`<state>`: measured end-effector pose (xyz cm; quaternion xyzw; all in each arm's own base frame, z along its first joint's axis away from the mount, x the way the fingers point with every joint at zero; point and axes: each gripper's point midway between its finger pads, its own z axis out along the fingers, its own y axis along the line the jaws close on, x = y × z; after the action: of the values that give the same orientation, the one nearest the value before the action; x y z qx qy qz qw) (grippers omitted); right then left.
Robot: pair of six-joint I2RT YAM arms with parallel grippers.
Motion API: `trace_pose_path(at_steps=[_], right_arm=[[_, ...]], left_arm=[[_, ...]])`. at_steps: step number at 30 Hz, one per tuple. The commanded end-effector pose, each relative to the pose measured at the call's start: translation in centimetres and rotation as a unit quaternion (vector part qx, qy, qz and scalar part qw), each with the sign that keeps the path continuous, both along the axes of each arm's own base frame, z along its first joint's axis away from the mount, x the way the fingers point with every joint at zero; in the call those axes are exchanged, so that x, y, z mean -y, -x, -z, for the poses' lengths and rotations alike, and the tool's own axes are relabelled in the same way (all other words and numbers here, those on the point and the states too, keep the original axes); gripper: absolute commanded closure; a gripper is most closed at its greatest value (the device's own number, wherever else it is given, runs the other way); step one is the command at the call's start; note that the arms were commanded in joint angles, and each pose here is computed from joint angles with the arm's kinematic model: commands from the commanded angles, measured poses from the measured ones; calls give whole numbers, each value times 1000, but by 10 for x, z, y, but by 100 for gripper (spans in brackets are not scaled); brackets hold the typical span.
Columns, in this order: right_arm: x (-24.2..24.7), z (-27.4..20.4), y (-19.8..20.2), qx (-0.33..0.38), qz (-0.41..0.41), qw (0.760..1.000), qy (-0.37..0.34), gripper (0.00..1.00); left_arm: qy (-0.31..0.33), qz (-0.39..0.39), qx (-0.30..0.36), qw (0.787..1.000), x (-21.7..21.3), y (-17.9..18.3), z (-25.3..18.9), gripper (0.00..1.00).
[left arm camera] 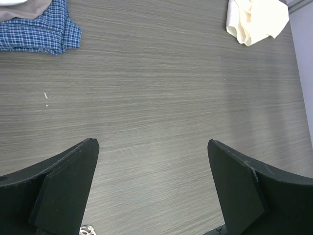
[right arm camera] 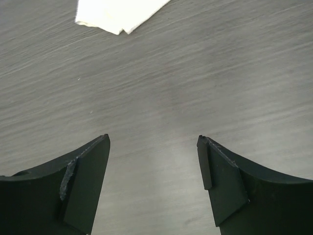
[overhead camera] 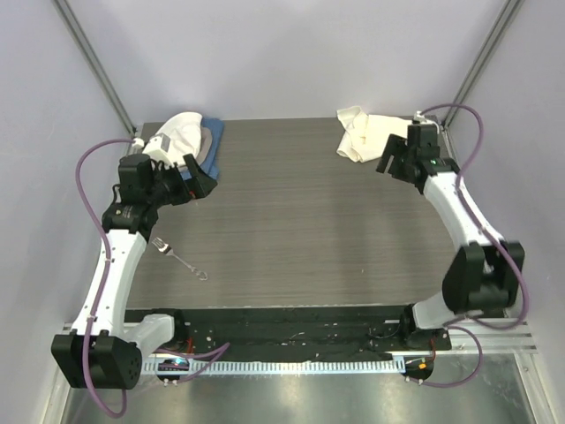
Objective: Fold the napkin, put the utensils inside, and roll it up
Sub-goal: Move the napkin to the centre of the board
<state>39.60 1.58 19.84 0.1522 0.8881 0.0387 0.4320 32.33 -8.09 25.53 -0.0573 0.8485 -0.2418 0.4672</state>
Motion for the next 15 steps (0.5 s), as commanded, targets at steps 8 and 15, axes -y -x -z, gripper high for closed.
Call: trace_pose_path(at_steps=[8, 15], right_arm=[[2, 53, -162, -14, 36, 998, 41, 26], [-2, 89, -218, -28, 36, 998, 41, 27]], left_arm=[[-69, -38, -2, 997, -26, -10, 9, 1], [-60, -21, -23, 998, -19, -14, 21, 1]])
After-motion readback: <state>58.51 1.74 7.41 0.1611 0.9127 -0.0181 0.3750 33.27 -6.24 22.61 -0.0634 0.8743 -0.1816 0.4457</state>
